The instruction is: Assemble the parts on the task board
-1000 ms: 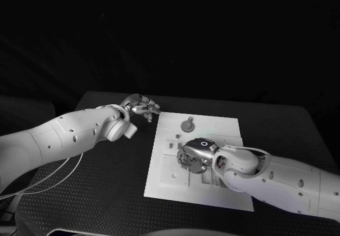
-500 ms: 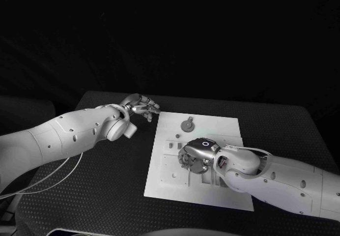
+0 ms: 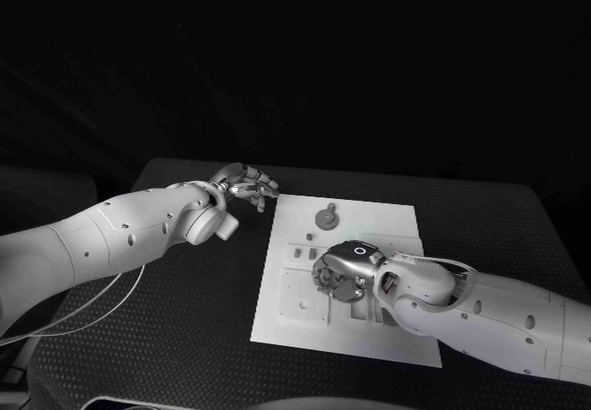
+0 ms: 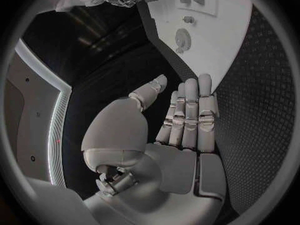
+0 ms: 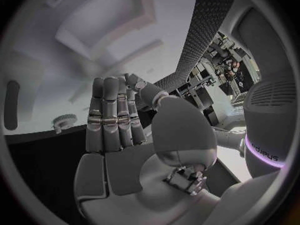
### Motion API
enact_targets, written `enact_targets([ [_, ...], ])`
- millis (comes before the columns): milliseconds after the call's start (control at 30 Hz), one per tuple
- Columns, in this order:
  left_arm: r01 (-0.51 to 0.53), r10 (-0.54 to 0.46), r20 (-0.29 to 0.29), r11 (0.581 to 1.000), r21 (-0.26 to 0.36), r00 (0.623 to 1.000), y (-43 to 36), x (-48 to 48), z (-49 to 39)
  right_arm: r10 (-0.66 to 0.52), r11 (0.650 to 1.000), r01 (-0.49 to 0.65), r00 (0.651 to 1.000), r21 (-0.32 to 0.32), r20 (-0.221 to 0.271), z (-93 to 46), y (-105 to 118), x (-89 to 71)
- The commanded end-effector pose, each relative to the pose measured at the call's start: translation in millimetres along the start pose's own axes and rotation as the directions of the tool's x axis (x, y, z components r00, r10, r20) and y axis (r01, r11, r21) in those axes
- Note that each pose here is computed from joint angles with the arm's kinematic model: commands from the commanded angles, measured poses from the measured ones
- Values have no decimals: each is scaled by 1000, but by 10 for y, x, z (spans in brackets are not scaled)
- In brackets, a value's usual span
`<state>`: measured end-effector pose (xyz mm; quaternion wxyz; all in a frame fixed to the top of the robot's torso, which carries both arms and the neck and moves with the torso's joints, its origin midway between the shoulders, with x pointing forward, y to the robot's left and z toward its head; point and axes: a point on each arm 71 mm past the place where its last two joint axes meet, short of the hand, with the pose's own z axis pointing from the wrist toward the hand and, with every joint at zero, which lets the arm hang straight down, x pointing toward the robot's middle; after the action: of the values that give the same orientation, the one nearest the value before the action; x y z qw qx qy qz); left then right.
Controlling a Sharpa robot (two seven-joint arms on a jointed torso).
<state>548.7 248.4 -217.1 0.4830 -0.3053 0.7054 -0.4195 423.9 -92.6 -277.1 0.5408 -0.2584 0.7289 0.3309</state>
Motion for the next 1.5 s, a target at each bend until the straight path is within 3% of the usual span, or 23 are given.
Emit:
enact_targets([
  [33,9,-9,-14,1000,7,1000,-20,17,5,-10,1000,10,1000,-6,-6,6,15,11],
  [800,10,-10,-18,1000,5,1000,-21,21,-2,-28,1000,28,993,-4,-117,64,73,155],
  [1267,10,-10,-15,1000,4,1000,-17,13,-5,28,999,-28,999,20,-32,17,-25,112],
  [1500,9,-9,-10,1000,2,1000,-10,-1,-6,57,998,-57,998,6,33,-79,-40,-27],
])
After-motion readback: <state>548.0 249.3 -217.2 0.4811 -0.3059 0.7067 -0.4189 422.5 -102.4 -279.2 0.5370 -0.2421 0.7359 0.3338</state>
